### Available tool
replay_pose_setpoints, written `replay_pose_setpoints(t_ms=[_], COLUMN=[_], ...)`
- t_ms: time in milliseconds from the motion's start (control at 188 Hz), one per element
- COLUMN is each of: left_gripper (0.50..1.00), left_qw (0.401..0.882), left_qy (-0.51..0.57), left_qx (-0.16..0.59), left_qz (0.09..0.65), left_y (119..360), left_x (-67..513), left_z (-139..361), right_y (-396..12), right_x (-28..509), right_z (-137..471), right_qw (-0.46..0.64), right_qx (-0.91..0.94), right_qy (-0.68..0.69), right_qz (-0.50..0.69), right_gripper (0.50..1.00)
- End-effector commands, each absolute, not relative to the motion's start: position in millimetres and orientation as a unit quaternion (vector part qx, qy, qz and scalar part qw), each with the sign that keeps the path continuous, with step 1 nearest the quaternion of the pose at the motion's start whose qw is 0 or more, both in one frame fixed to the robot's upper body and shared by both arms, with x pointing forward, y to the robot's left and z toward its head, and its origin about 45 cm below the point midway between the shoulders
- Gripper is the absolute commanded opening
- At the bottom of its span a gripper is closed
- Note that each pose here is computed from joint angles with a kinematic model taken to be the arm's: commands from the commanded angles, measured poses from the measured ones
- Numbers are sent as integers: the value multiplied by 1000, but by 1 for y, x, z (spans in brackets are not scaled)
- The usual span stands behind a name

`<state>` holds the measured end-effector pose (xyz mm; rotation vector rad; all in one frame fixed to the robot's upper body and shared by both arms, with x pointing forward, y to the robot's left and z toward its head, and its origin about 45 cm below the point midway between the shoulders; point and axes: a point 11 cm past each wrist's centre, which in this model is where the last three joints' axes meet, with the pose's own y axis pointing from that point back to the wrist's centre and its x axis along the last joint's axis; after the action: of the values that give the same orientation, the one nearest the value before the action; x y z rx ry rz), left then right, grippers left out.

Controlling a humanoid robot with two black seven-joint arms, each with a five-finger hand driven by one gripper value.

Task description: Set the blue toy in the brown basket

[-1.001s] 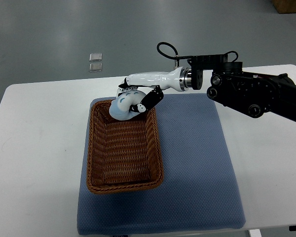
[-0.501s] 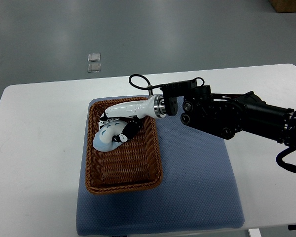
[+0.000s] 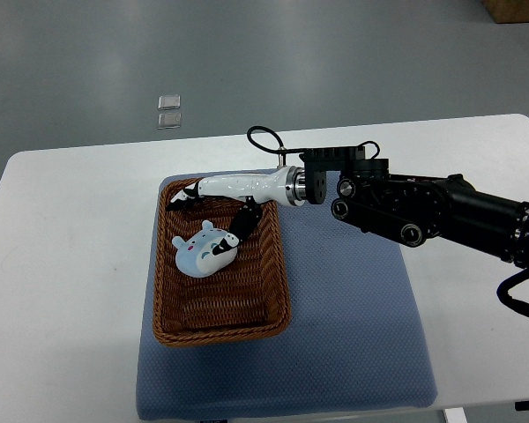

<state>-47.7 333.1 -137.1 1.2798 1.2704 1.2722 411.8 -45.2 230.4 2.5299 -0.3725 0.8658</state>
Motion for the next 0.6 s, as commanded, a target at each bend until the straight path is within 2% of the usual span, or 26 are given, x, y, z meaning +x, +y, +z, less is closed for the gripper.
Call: replay_pose_setpoints(t_ms=[0,362,597], left_gripper=[1000,1000,1000], left_qw=[451,451,451], left_qy=[514,514,514], left_qx=[518,518,518], left_qz=[515,515,515], left_y=[333,333,333], left_x=[-48,-48,-48], left_z=[-137,-137,-137], right_y=[-66,-146,-207], right_x=[425,452,449], right_z=[245,240,196], right_qw=[196,103,37], right_qx=[926,930,865], right_qy=[-177,-350,-459], right_qz=[268,49,-202], right_gripper=[860,868,879])
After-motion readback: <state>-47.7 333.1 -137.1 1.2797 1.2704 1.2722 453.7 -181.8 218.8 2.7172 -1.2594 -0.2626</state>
